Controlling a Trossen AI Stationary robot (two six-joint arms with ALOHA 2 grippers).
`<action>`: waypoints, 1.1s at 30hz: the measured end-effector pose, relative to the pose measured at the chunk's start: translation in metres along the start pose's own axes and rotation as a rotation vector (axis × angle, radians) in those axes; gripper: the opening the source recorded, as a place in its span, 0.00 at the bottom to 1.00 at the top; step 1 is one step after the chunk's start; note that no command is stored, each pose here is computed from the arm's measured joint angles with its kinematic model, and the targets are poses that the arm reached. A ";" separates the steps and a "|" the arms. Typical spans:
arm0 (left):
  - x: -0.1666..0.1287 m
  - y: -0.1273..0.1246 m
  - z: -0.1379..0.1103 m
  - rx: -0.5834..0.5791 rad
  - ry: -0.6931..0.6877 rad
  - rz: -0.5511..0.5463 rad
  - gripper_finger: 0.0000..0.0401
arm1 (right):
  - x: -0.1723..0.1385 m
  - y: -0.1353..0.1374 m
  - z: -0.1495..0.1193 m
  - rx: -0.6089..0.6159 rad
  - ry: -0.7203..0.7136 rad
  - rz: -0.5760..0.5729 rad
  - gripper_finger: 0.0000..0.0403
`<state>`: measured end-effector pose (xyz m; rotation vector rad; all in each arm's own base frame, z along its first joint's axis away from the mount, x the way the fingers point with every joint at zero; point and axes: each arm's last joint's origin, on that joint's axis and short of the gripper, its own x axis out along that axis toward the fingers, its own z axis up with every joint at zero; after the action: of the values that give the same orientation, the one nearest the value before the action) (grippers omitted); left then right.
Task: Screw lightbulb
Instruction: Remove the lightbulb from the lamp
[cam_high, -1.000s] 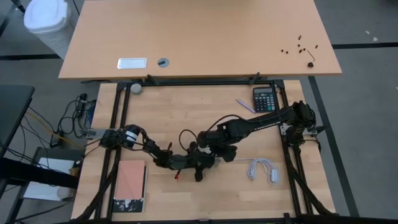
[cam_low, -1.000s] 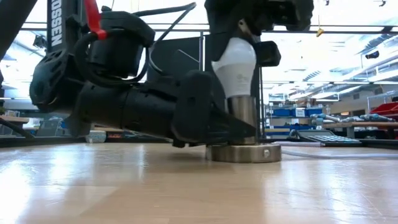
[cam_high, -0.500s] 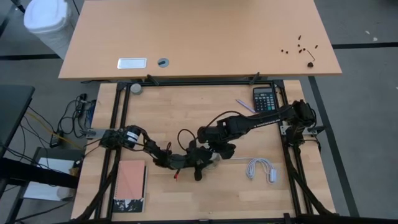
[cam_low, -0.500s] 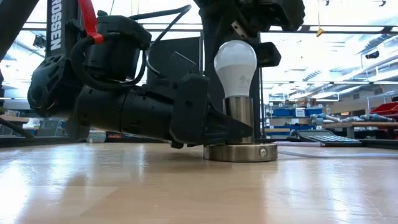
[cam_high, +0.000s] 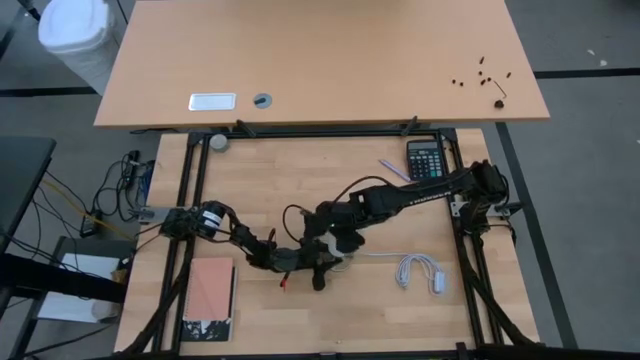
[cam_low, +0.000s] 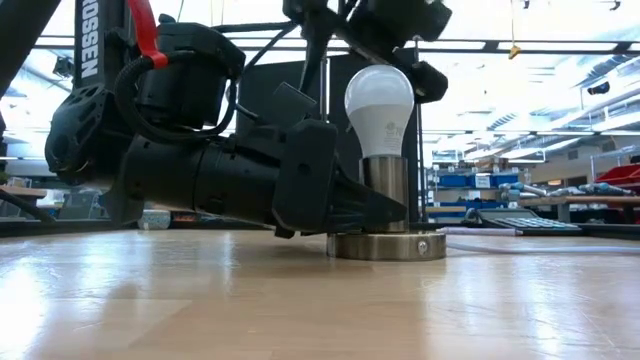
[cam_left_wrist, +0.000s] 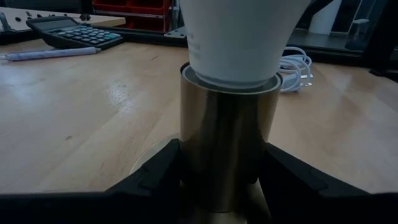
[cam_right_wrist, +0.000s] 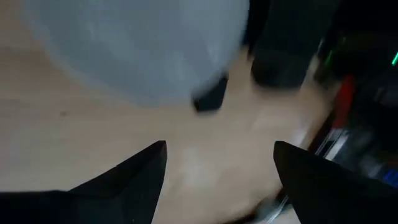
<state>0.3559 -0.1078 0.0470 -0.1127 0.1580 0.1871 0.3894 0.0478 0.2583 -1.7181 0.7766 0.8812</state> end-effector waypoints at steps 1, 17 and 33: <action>0.000 0.000 0.000 0.000 0.000 0.000 0.47 | 0.000 0.001 -0.003 0.039 0.029 0.008 0.76; 0.000 -0.001 0.000 0.000 -0.001 -0.002 0.47 | -0.005 0.039 -0.008 0.752 0.159 0.370 0.76; -0.001 -0.001 0.002 -0.011 -0.019 -0.010 0.47 | -0.008 0.036 0.013 1.921 0.332 0.319 0.76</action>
<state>0.3556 -0.1089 0.0488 -0.1227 0.1373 0.1791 0.3526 0.0506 0.2451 0.0223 1.3940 -0.2001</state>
